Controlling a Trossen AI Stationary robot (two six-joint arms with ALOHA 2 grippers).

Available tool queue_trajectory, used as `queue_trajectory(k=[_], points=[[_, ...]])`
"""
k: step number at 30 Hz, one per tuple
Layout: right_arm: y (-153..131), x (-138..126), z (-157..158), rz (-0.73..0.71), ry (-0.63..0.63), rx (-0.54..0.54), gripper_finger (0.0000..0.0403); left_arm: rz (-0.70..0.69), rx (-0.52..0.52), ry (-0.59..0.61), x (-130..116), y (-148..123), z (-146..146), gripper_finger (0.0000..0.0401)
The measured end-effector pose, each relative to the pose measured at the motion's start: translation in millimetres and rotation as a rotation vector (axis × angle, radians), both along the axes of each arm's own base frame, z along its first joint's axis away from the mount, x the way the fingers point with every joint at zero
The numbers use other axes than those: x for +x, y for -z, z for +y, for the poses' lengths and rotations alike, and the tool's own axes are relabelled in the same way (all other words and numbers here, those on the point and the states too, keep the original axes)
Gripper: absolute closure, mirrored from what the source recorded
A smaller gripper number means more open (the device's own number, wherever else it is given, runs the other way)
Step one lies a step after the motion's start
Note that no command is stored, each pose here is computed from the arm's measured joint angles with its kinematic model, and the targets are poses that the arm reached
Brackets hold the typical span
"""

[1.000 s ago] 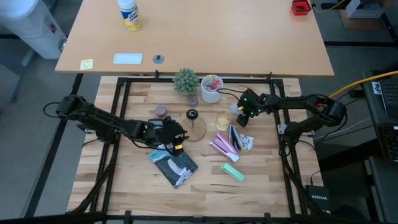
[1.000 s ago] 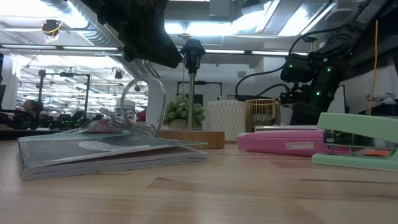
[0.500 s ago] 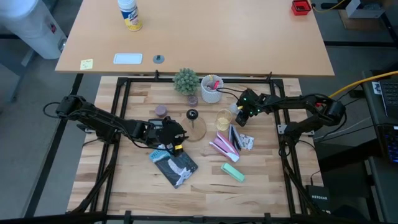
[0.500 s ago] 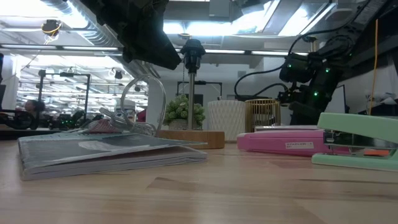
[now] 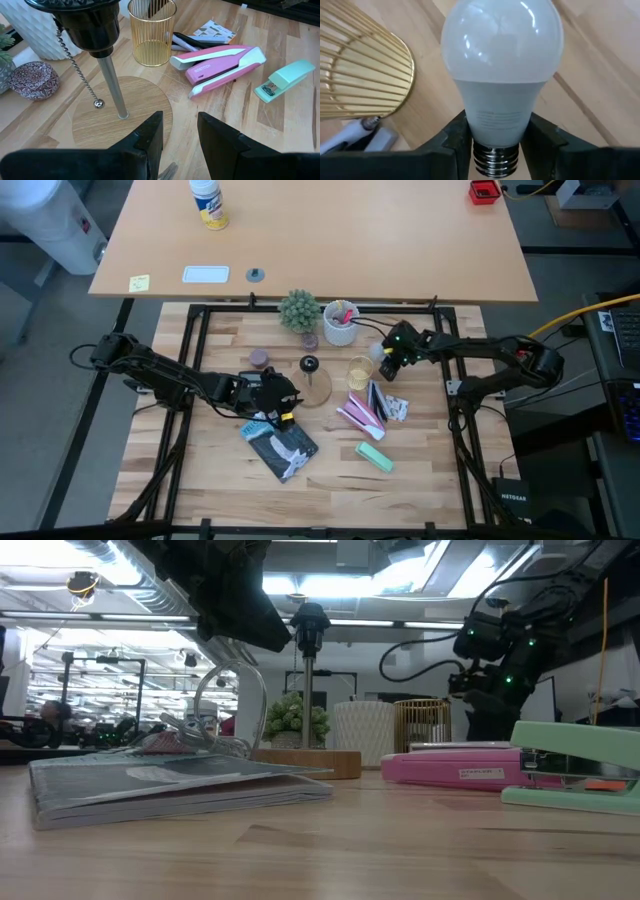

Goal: Screw lightbulb
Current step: Insert the lightbulb into the lamp

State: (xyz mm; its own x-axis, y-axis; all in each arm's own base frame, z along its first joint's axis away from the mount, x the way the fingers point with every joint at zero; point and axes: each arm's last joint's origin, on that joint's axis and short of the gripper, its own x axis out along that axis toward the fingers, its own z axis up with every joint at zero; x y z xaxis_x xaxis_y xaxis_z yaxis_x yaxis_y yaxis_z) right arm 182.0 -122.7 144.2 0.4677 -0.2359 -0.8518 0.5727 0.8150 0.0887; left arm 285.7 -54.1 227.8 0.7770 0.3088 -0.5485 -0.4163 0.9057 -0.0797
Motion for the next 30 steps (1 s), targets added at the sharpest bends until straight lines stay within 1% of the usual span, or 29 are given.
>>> queue_trajectory(k=[5,13,18,24,30], points=[[-8.5,-1.8,0.7,-0.028,0.011,-0.037,0.0251,0.000,0.000,-0.001,0.0,0.0,0.1,0.0287],[-26.4,-6.2,3.2,-0.098,0.021,-0.095,0.0261,-0.001,-0.001,-0.001,0.1,0.0,0.1,0.0287],[-40.4,-10.6,6.2,-0.172,0.055,-0.114,0.0254,-0.007,-0.015,-0.011,0.1,-0.1,0.1,0.0287],[-57.7,-17.4,10.9,-0.256,0.066,-0.157,0.0256,-0.010,-0.023,-0.017,0.1,-0.1,0.1,0.0287],[-73.8,-24.7,16.7,-0.365,0.099,-0.154,0.0255,-0.011,-0.025,-0.017,0.1,-0.1,0.1,0.0287]])
